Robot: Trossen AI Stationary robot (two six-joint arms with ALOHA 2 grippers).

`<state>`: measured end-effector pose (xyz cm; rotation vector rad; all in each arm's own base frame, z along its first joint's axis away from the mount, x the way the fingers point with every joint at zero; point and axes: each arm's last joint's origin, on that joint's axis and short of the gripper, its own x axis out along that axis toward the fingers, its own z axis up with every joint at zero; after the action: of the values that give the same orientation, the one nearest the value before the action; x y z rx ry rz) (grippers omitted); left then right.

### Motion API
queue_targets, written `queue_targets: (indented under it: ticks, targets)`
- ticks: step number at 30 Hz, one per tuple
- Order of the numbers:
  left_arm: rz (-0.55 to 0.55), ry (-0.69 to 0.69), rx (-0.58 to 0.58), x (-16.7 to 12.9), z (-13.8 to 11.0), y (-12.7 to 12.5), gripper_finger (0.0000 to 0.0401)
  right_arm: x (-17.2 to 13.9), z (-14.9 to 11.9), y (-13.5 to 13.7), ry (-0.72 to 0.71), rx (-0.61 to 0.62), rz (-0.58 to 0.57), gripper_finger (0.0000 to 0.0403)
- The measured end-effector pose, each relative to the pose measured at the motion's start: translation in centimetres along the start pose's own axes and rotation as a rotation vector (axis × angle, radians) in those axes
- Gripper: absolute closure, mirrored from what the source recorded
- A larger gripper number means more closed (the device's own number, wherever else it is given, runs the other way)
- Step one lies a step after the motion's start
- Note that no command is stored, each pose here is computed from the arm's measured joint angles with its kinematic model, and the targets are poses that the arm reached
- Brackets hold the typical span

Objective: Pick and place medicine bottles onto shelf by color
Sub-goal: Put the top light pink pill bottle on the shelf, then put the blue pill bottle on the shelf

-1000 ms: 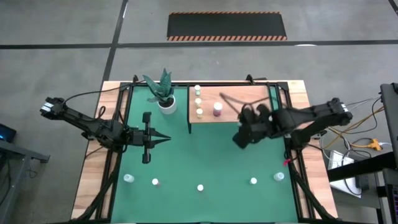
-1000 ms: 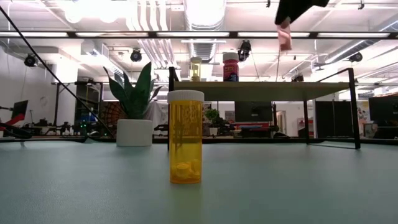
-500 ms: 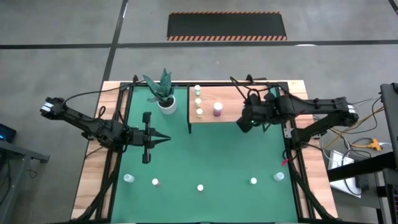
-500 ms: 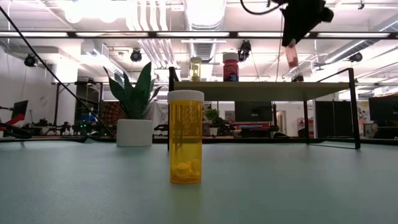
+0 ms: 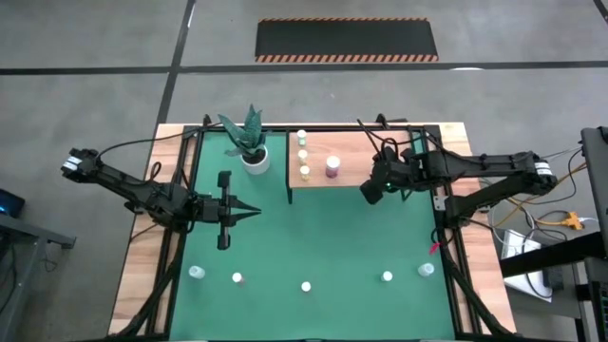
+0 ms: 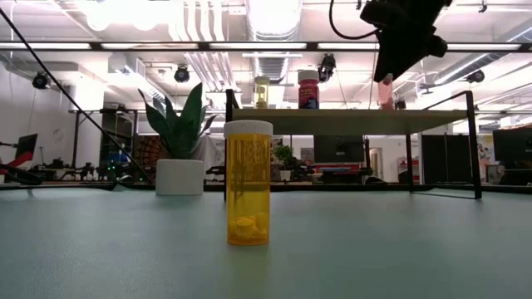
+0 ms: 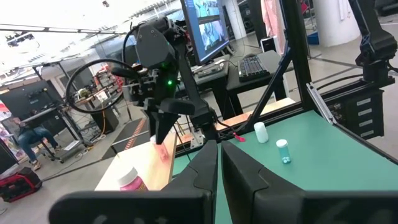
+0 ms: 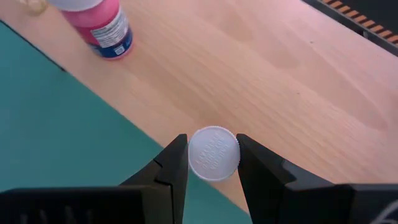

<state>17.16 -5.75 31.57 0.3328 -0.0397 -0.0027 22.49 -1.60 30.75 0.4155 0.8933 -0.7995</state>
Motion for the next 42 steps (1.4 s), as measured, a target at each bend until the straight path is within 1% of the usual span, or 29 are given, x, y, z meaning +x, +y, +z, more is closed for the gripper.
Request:
queue_targets:
  ticks: [8, 24, 32, 38, 42]
  targets:
    - [0.0, 0.0, 0.0, 0.01, 0.0, -0.01, 0.0397, 0.48, -0.03, -0.08, -0.036, 0.035, 0.023, 0.0293]
    - [0.0, 0.0, 0.0, 0.01, -0.01, -0.01, 0.0397, 0.46, 0.0, -0.08, -0.032, 0.036, 0.028, 0.0284]
    - [0.0, 0.0, 0.0, 0.0, 0.0, 0.0, 0.0397, 0.58, -0.1, -0.06, -0.022, 0.033, 0.027, 0.0251]
    - [0.0, 0.0, 0.0, 0.01, -0.01, 0.0, 0.0397, 0.55, 0.0, -0.2, -0.055, 0.041, -0.012, 0.0217]
    - [0.0, 0.0, 0.0, 0.0, 0.0, 0.0, 0.0397, 0.17, 0.31, -0.17, -0.068, 0.047, -0.007, 0.02]
